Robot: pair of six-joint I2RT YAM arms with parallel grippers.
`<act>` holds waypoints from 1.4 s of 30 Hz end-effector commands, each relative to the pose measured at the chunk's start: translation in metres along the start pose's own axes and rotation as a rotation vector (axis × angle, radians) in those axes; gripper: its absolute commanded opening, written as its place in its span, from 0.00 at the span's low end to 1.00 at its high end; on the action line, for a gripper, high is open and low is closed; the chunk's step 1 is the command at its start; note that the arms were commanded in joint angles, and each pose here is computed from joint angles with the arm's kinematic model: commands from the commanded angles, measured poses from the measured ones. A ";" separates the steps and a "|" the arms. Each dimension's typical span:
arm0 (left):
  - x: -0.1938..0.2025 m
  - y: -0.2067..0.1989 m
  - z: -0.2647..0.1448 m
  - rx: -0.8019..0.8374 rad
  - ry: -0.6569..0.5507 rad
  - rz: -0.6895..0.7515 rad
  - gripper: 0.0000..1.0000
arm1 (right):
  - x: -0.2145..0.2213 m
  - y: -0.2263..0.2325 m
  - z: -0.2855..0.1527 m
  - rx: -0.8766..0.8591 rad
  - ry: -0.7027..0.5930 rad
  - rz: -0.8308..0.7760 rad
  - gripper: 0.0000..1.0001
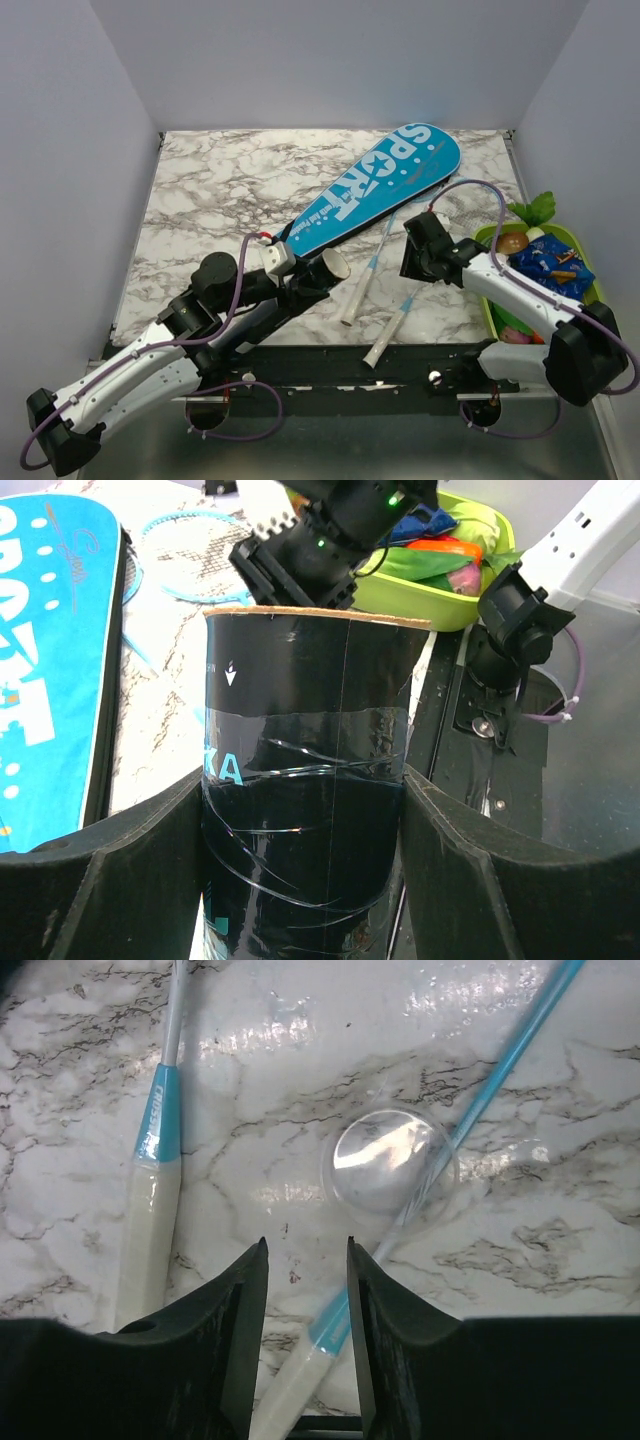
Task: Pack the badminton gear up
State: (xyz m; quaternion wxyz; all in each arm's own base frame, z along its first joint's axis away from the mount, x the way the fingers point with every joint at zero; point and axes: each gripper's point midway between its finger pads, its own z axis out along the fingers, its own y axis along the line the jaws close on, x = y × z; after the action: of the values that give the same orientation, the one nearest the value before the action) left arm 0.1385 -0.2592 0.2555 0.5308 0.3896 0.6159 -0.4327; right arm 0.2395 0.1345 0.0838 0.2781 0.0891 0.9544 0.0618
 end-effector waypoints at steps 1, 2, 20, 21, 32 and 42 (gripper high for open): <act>-0.022 -0.001 -0.005 -0.019 -0.059 0.016 0.00 | -0.005 0.009 0.020 -0.007 0.008 0.026 0.44; -0.022 0.000 -0.005 -0.021 -0.058 0.016 0.00 | -0.004 0.009 0.024 0.000 0.016 0.031 0.43; -0.027 -0.002 -0.008 -0.017 -0.074 0.025 0.00 | 0.003 0.007 0.061 0.084 0.096 0.018 0.34; -0.026 -0.002 -0.008 -0.019 -0.075 0.025 0.00 | 0.003 0.006 0.063 0.090 0.099 0.017 0.33; -0.026 -0.001 -0.007 -0.024 -0.072 0.023 0.00 | 0.008 0.002 0.068 0.111 0.117 0.002 0.26; -0.026 -0.001 -0.007 -0.024 -0.071 0.024 0.00 | 0.012 0.005 0.071 0.096 0.133 -0.003 0.06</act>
State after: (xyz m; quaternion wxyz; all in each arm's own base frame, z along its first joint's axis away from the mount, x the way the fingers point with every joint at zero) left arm 0.1373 -0.2548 0.2626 0.5430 0.3843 0.6096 -0.4312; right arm 0.2603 0.1422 0.0183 0.2040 0.0961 0.9741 0.0146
